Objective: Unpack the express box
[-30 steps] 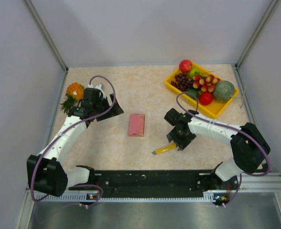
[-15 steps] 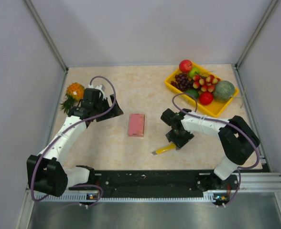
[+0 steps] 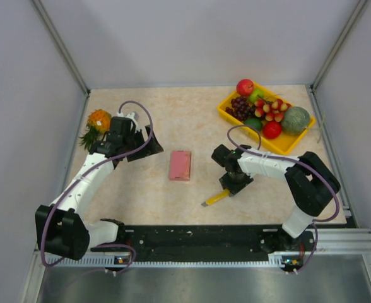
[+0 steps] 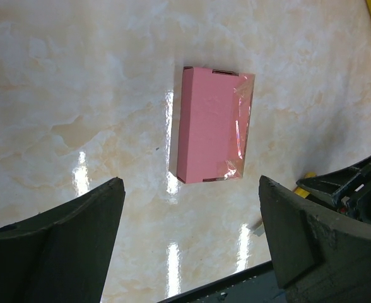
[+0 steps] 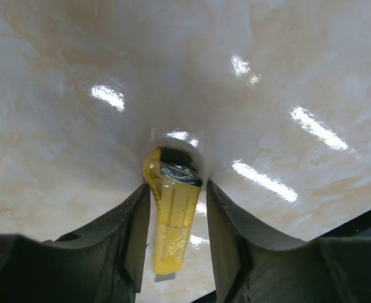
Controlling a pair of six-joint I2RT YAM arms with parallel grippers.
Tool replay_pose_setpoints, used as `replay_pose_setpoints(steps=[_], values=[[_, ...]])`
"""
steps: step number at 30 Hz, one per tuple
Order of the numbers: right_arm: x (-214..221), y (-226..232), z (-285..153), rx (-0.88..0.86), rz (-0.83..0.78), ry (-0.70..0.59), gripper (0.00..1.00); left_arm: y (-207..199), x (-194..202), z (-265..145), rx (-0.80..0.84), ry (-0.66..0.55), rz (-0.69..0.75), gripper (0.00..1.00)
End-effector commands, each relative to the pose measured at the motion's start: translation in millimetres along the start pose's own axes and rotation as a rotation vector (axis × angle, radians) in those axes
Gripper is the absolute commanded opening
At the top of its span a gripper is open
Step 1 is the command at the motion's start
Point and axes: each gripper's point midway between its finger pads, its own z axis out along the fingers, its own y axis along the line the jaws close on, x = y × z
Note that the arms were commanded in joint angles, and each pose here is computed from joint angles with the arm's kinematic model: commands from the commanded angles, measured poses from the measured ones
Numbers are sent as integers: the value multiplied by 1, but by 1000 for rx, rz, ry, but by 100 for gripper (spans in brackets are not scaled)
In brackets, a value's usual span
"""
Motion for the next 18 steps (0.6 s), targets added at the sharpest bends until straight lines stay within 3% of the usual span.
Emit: replay_pose_setpoints(steps=[1, 2, 7, 11, 18], values=[[-2, -8, 11, 33, 30, -19, 38, -10, -11, -7, 34, -27, -4, 91], [-3, -8, 13, 33, 31, -21, 31, -11, -11, -7, 34, -28, -5, 91], [-8, 0, 13, -12, -23, -64, 18, -16, -11, -7, 59, -18, -3, 91], [-15, 25, -4, -167, -106, -116, 2, -23, -8, -6, 101, 4, -2, 91], [-22, 65, -44, -386, -287, -184, 0, -40, 2, -5, 220, 52, 15, 90]])
